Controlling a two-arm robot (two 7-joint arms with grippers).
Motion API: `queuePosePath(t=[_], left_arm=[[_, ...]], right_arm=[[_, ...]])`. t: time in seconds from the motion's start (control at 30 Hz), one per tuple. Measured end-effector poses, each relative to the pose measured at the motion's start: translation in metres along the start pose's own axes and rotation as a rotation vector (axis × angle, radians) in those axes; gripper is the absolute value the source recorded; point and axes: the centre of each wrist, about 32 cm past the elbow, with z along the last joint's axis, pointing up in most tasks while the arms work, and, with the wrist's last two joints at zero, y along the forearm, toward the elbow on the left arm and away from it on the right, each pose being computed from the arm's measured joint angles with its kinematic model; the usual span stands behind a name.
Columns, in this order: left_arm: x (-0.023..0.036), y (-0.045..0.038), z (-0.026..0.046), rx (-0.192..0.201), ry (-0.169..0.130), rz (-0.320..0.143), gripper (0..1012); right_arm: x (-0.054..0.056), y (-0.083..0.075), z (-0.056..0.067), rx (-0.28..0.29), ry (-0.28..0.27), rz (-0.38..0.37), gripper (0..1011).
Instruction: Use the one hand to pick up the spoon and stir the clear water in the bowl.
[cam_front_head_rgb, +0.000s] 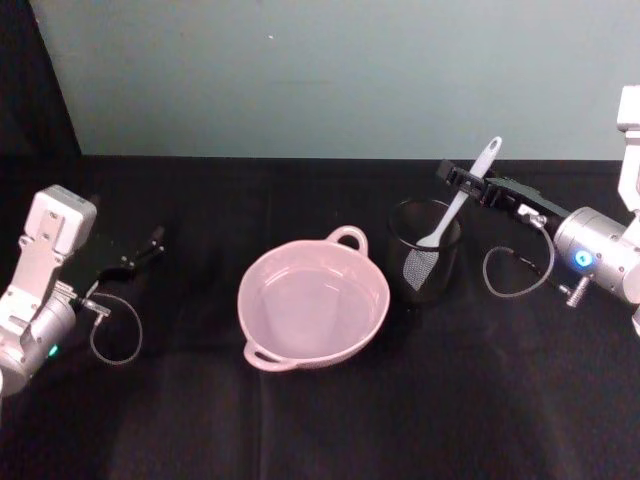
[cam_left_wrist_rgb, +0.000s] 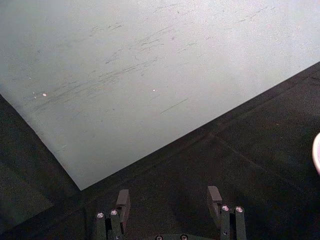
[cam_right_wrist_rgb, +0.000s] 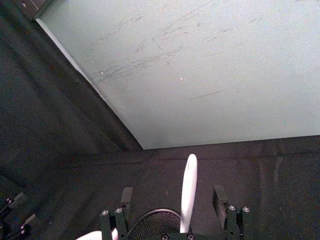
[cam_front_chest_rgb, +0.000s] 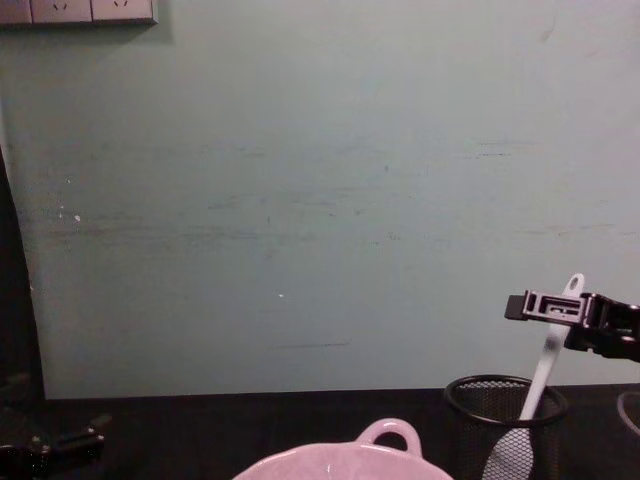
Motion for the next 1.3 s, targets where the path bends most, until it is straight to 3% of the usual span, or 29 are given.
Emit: queuePosePath(t=[0.8,1.07,1.3], left_arm=[[0.0000,0.0000,0.0000,0.000,0.000,0.000,1011],[0.0000,0.0000,0.0000,0.000,0.000,0.000,1011],[0.0000,0.0000,0.0000,0.000,0.000,0.000,1011]], right_arm=[[-0.0001,0.0045,0.0000,0.016,-0.003,-0.003,1002],[-0.0001,0.0044,0.0000,0.015,-0.003,-0.003,852],[-0.0003,0.0044,0.0001,0.015,-0.003,-0.003,627]])
